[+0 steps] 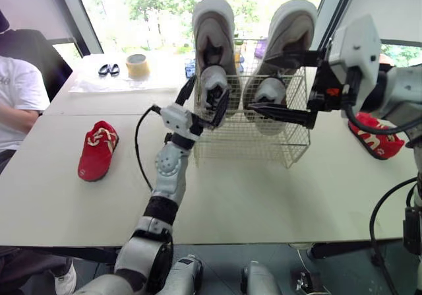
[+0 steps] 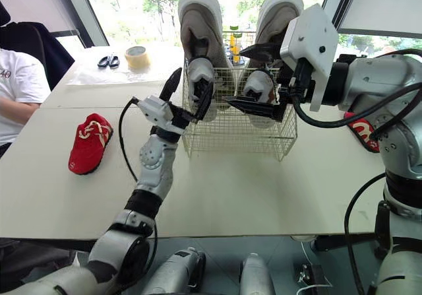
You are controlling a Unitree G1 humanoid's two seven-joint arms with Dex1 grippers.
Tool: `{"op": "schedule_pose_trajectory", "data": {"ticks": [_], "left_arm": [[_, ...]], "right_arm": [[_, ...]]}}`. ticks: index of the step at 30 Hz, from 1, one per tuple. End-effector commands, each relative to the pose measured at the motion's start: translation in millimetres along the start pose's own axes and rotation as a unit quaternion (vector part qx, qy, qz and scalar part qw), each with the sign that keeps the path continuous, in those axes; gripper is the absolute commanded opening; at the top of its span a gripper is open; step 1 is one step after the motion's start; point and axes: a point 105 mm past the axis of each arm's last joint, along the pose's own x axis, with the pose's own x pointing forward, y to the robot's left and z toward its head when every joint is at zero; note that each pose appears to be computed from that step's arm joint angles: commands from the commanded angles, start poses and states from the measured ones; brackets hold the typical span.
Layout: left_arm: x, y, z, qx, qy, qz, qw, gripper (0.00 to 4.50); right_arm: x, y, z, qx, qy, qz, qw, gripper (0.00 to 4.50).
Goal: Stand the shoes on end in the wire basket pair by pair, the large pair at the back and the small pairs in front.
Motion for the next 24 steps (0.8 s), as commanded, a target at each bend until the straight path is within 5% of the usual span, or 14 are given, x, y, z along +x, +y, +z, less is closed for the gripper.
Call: {"op": "schedule_pose_trajectory", "data": {"ticks": [1,7,12,17,24], "left_arm": [[3.1,10.7,42.2,-0.049,-0.021,-0.026,0.998,4.47],[-4.8,12.4,93.3,-0.129,0.033,-0.133,0.982,4.47],[-28.8,10.7,119.1,-0.204,0.164,-0.261,0.929,4.47],[-44.6,-2.0,123.1,-0.246,0.244,-0.343,0.873,4.47],[-58.7,-15.8,113.4,-0.261,0.285,-0.398,0.832,4.47]], "right_arm": [[-7.1,-4.5,7.7,-0.014,-0.012,-0.017,1.0,4.5],[-31.7,-24.6,0.2,0.005,0.003,-0.083,0.997,4.5],[-90.8,-78.4,-32.5,0.056,0.055,-0.276,0.958,4.5],[-158.2,-98.5,-91.1,0.115,0.129,-0.396,0.902,4.5],[-206.7,-79.3,-181.9,0.19,0.236,-0.417,0.857,4.5]]}}
